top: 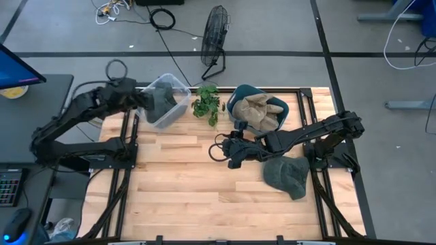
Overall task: Pick & Place hat
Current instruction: Put the bottom right gray cap into the transparent bin, then put the gray cap into the transparent bin
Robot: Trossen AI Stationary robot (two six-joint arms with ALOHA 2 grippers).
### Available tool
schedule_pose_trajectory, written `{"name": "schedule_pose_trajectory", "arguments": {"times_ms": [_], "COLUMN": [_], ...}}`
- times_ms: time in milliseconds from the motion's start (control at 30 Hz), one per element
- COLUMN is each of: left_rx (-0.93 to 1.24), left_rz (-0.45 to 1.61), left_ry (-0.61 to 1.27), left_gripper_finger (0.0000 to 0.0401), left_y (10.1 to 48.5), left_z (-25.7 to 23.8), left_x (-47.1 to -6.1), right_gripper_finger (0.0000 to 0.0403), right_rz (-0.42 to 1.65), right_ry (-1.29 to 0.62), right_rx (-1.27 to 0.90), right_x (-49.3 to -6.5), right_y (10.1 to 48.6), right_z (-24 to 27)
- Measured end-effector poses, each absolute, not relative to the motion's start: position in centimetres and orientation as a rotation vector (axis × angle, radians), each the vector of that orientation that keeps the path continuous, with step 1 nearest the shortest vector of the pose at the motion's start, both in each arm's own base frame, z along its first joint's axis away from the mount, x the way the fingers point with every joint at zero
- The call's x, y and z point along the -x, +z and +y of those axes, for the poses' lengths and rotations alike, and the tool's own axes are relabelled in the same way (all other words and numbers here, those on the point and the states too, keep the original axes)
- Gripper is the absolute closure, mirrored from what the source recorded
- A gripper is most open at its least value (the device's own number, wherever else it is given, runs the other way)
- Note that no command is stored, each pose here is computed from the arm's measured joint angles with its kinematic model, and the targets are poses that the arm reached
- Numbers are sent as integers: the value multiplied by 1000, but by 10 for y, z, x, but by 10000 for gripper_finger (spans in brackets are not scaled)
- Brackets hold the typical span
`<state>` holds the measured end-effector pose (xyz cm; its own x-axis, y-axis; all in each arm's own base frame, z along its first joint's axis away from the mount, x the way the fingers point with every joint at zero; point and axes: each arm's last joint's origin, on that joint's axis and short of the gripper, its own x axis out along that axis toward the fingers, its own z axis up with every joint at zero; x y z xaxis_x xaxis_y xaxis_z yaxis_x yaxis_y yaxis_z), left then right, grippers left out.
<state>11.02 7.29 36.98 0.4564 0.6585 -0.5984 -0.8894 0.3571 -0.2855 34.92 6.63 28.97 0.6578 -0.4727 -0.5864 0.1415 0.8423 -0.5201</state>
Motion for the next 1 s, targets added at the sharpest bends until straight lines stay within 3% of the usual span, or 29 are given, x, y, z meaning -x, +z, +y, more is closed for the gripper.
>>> {"name": "schedule_pose_trajectory", "arguments": {"times_ms": [200, 400, 567, 733, 1000], "left_rx": [713, 774, 804, 818, 708], "left_rz": [612, 752, 758, 740, 571], "left_ry": [1134, 1241, 1284, 1235, 1142], "left_gripper_finger": [388, 397, 398, 398, 398], "left_y": [307, 252, 229, 235, 301], "left_z": [82, 88, 94, 99, 104], "left_x": [-122, -120, -115, -116, -123], "right_gripper_finger": [272, 272, 273, 273, 273], "right_rz": [756, 739, 744, 747, 731], "right_ry": [-372, -372, -317, -308, -273], "right_rx": [436, 427, 395, 396, 505], "right_x": [-351, -352, -354, -355, -357], "right_y": [291, 292, 292, 292, 295], "right_z": [65, 65, 63, 61, 61]}}
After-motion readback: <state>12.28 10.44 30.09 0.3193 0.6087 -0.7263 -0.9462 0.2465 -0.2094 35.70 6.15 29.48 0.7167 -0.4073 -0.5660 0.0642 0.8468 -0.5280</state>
